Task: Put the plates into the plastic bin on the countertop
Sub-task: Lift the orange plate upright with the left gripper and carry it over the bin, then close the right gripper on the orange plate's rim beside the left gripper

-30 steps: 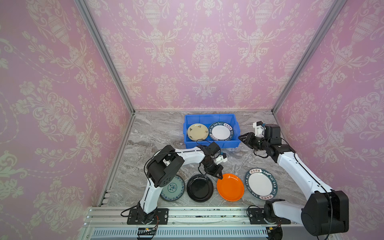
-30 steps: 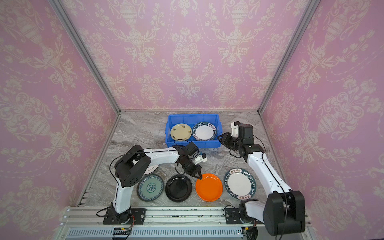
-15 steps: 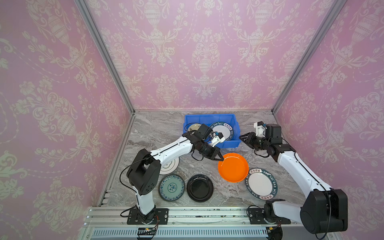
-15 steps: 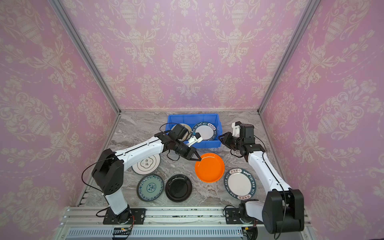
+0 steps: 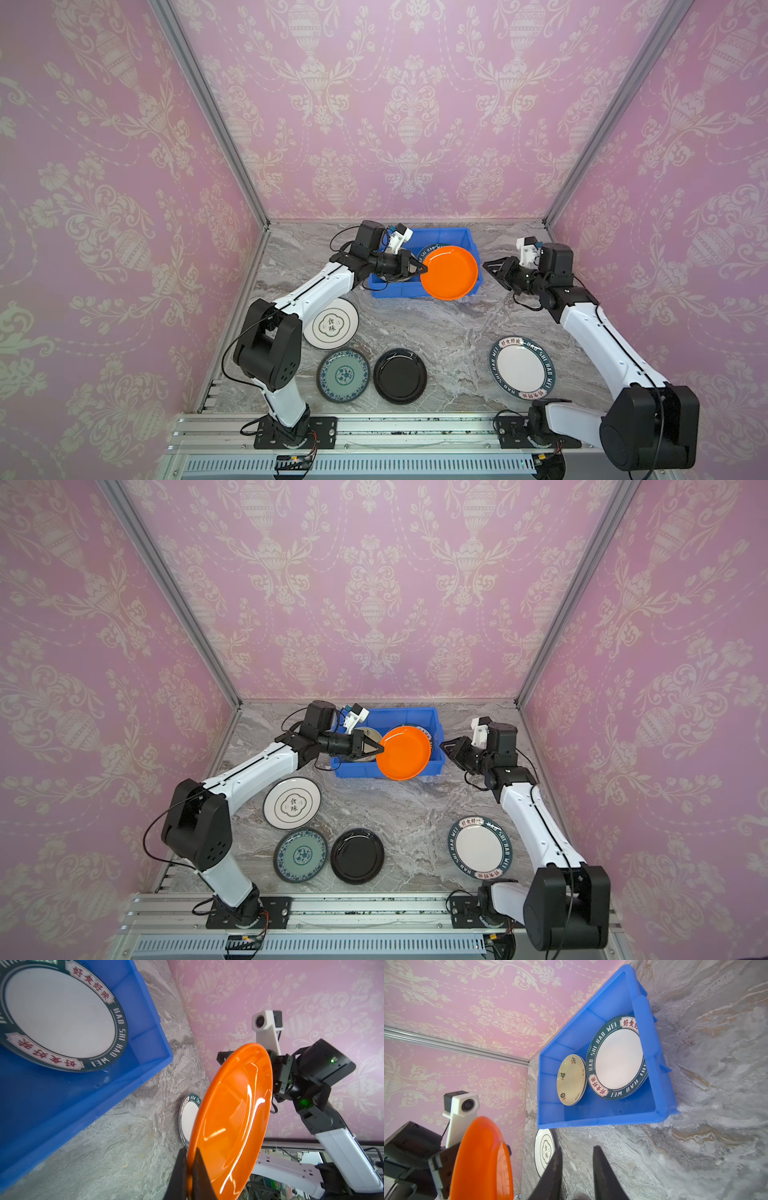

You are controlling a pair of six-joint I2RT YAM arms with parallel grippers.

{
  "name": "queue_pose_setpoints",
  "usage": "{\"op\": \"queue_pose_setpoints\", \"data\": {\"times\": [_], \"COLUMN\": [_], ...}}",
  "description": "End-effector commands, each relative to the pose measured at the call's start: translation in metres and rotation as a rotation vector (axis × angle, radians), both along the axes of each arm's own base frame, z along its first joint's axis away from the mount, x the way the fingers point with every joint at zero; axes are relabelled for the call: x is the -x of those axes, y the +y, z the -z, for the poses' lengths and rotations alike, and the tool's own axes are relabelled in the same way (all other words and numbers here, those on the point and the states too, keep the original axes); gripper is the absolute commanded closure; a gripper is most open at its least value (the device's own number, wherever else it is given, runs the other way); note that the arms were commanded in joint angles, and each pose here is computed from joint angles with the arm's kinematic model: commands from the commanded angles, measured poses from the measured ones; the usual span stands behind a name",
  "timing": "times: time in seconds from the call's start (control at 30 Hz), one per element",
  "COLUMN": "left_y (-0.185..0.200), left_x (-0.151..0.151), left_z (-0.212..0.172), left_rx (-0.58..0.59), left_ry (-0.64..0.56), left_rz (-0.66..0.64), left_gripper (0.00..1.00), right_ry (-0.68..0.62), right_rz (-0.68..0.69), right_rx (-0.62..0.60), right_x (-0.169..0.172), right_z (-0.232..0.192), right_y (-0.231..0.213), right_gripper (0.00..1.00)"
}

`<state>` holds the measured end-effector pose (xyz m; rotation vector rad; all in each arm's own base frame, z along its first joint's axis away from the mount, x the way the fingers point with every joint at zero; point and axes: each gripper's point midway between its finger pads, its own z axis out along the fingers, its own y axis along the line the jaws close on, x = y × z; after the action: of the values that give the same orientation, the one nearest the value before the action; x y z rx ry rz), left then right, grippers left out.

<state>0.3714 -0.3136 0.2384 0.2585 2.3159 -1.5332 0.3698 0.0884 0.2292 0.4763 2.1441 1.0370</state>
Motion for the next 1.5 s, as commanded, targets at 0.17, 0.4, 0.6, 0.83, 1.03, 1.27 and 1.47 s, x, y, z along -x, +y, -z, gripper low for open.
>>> {"op": "queue_pose_setpoints", "data": {"times": [0.17,0.4,0.6,0.83,1.03,1.27,1.47], "left_y": [0.03,0.041,0.044,0.047,0.047,0.046,0.077], "left_x": [-0.057,-0.065,-0.072,-0.076,-0.076,-0.072,-0.078], "left_z": [-0.02,0.011,0.022,0.03,0.028,0.03,0.032], "left_rx": [0.082,-0.042,-0.051,-0.083,-0.11,-0.096,-0.112], "left_ry": [0.049,0.086,0.098,0.102,0.082,0.088,0.08], "left_rz": [-0.216,-0.271,-0.289,-0.28,-0.264,-0.245,-0.325], "left_gripper": [1.0,1.0,1.0,1.0,1.0,1.0,0.38], "right_ry": [-0.087,-0.093,-0.082,-0.054,-0.034,-0.011,0.013], "right_rz": [-0.118,-0.16,-0.192,-0.209,-0.212,-0.225,-0.204], "right_rx": [-0.027,-0.02,-0.021,-0.01,-0.018,-0.045,-0.037], "right_x": [-0.009,-0.026,-0.04,-0.053,-0.069,-0.084,-0.103], "right_z": [-0.027,-0.029,-0.026,-0.016,-0.011,-0.001,0.01], "right_y": [0.032,0.055,0.074,0.088,0.095,0.107,0.113], "right_gripper": [0.58,0.57,0.52,0.52,0.81,1.0,1.0]}}
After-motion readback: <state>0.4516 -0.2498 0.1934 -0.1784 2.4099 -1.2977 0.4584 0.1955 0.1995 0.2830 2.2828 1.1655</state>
